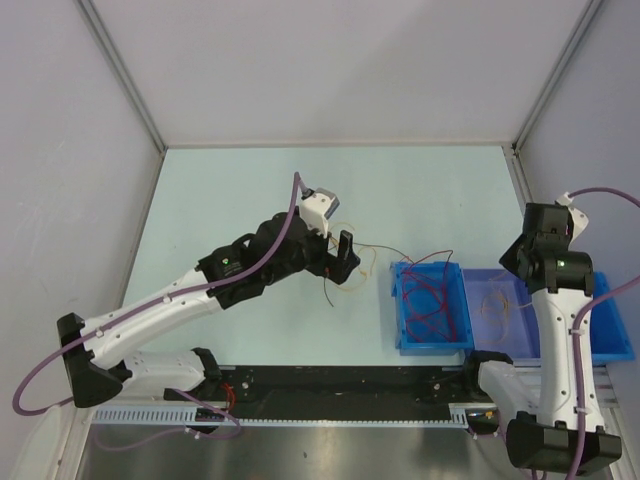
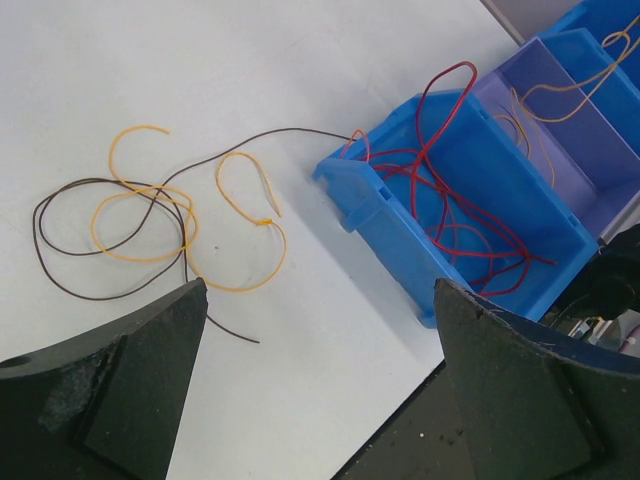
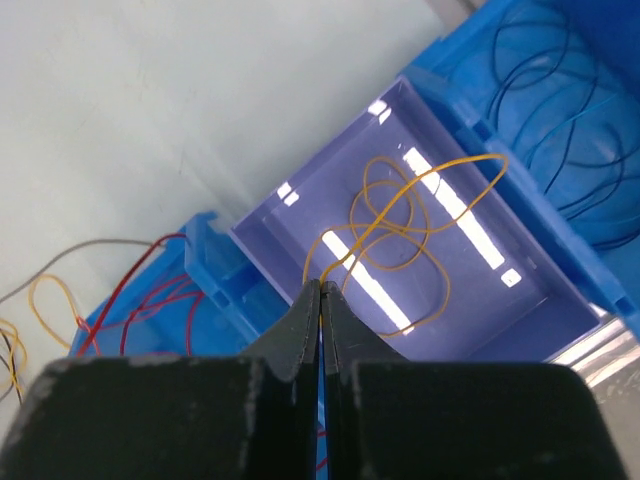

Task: Untangle the cables

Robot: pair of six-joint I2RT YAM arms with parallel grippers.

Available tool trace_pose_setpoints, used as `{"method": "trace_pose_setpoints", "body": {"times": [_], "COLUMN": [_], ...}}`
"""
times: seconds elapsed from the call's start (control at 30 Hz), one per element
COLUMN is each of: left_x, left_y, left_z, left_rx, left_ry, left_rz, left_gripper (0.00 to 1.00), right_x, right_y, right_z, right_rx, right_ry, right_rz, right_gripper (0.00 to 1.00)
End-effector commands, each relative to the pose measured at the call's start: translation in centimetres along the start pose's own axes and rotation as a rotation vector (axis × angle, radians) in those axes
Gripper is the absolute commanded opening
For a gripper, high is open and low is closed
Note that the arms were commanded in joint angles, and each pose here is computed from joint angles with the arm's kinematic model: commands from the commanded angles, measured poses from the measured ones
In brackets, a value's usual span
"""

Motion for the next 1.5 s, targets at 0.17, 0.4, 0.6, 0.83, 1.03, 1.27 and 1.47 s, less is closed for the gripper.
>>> {"method": "trace_pose_setpoints", "body": {"times": [0.17, 0.4, 0.6, 0.83, 1.03, 1.27, 1.47], "left_x": [0.7, 0.7, 0.6, 0.4, 0.2, -0.6, -1.6], "left_y": [-0.3, -0.5, -0.5, 0.2, 0.8, 1.7, 2.4], "left_z": [0.0, -0.2, 0.0, 0.2, 0.3, 1.1, 1.9], "left_rx": [-0.019, -0.030, -0.014, 0.027, 0.045, 0.116, 0.159], "left_ry": [-0.004, -0.013, -0.009, -0.026, -0.034, -0.038, -0.049], "left_rz": [-0.041, -0.034, -0.006, 0.033, 0.058, 0.081, 0.105], "left_gripper": [1.00, 1.00, 1.00, 1.00, 1.00, 1.00, 1.00], "right_x": [-1.1, -3.7, -5.1, -7.6, -6.3, -4.7, -3.3], "right_y": [-0.4, 1.7, 4.5, 8.0, 7.5, 5.4, 3.8], "right_z": [-0.4, -1.7, -4.3, -4.3, -3.4, -0.7, 0.0], "right_rx": [0.009, -0.129, -0.351, -0.366, -0.237, 0.000, 0.051], "right_ry": [0.132, 0.275, 0.380, 0.372, 0.366, 0.299, 0.272], "right_rz": [0.015, 0.083, 0.112, 0.259, 0.197, 0.205, 0.184], "right_gripper": [0.00, 0.00, 0.00, 0.00, 0.00, 0.10, 0.57]}}
Point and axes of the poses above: each gripper's point midway between its finger pads, its own y axis out along the fingers, its own z axis along the line the jaws close on, x = y × z, the point moved 5 cm from there along -y, back along the fingers, and after that the axes turned 11 degrees about y, right-handed, at the moved point
